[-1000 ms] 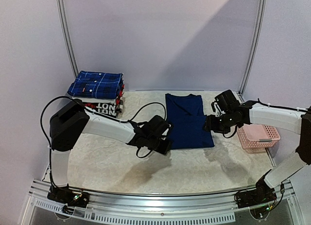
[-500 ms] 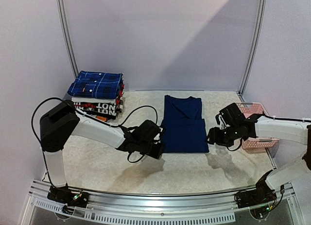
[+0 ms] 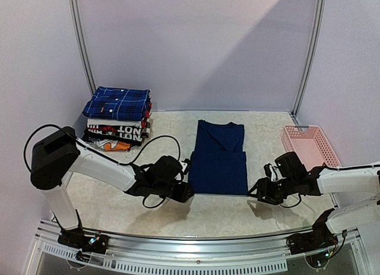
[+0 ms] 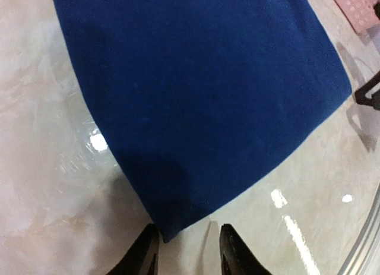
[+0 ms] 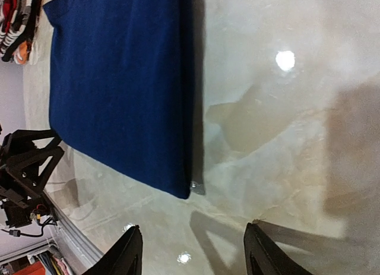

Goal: Fold and stack the mixed laundry pile
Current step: Move the 2/3-rectangle-folded T-shirt to the center of the board, then pick up the 2/3-rectangle-folded T-shirt from the center of the board.

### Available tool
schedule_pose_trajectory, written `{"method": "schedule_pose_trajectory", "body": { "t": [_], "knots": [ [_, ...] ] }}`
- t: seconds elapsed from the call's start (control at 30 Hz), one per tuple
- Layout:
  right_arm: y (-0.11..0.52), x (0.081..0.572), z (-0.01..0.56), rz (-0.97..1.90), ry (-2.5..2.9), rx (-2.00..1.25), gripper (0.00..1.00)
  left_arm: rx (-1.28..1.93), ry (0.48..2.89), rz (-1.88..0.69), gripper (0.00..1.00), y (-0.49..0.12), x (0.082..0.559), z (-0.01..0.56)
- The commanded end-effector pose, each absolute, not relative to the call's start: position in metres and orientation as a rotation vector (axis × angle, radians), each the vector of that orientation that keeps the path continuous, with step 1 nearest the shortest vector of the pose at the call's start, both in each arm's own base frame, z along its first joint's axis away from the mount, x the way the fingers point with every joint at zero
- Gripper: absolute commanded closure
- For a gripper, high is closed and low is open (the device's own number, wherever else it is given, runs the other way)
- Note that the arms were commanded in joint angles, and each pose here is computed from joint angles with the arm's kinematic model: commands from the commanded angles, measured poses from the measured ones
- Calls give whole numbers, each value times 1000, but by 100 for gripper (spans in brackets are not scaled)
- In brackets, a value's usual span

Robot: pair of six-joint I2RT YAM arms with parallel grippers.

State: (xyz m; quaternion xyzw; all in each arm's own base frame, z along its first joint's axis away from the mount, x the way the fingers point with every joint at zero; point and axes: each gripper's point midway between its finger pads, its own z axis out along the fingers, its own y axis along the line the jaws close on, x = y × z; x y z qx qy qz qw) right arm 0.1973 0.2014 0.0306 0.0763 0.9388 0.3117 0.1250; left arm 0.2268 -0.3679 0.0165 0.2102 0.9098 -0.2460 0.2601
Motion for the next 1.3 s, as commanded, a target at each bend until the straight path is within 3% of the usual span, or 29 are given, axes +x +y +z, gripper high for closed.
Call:
{"method": "schedule_pose_trajectory", "body": {
  "t": [0.0,0.57,0.67,0.8,0.9,1.27],
  "knots": [
    [225,201,39,1079,2681,214,44,564,2489,-615,60,-353,217,10],
    [226,199,0,1051,2742,260,72,522,2486,-576,71,-355,230,7],
    [221,198,-5,1018,2754,282,72,517,2489,-569,71,-353,229,5],
    [213,194,-7,963,2773,298,58,513,2487,-568,70,-351,229,6],
    [203,195,-4,892,2758,309,54,512,2485,-573,71,-352,229,8],
    [213,202,-13,943,2743,308,65,508,2482,-577,70,-353,230,7]
  ]
}}
